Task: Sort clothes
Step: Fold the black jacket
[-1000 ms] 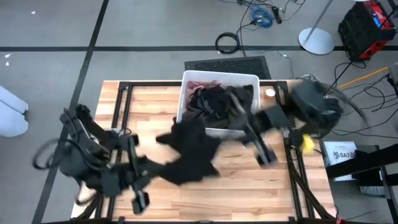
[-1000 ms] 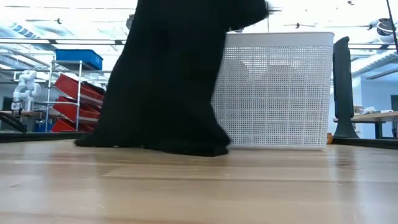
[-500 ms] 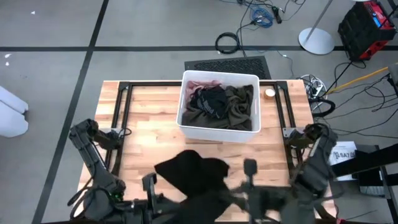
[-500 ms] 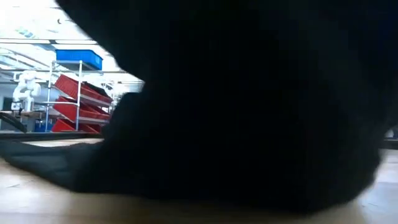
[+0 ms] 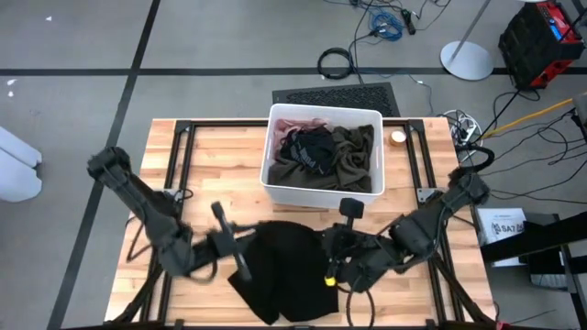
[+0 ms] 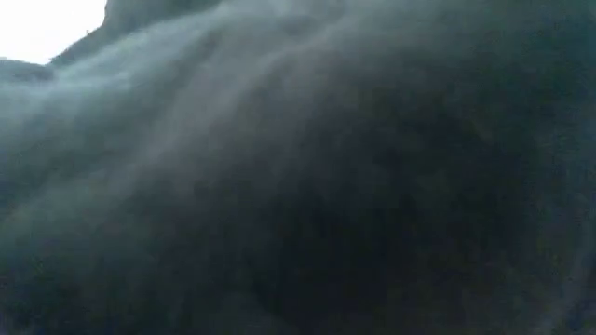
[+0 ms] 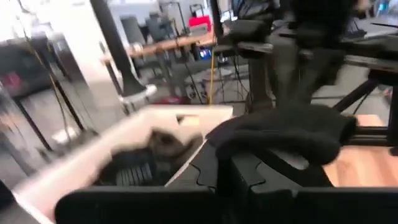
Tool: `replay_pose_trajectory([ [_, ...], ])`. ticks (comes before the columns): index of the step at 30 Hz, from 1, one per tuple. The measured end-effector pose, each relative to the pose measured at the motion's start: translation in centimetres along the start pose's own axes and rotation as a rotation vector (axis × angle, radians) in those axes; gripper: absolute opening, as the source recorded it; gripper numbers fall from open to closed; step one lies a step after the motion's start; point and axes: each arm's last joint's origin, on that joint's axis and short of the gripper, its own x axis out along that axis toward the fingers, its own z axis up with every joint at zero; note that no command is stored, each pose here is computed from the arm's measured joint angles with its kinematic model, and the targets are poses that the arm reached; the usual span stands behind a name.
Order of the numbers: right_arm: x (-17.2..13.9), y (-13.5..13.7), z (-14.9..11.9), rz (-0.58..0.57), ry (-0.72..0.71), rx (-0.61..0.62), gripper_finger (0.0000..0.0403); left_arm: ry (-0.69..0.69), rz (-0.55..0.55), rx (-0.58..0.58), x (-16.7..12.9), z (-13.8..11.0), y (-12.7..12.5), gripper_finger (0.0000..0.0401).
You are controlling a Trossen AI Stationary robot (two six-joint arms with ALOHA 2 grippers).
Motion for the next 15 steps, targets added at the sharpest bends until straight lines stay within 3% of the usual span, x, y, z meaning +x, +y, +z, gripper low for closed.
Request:
replay_pose_trajectory([
  [4, 4.4, -1.9, -3.2, 0.128, 0.033, 0.107, 0.0, 0.048, -0.026, -0.141, 0.3, -5.0, 2.4, 0.001],
  [8, 9.5, -4.8, -7.3, 0.338, -0.017, 0.283, 0.0, 0.123, -0.033, -0.263, 1.0, -9.7, 3.4, 0.001],
  [11, 13.1, -6.1, -11.6, 0.372, 0.03, 0.377, 0.0, 0.211, -0.082, -0.361, 1.7, -13.0, 3.5, 0.001],
  [15, 15.0, -6.6, -15.7, 0.363, 0.074, 0.467, 0.0, 0.33, -0.123, -0.458, 2.4, -16.4, 3.0, 0.001],
])
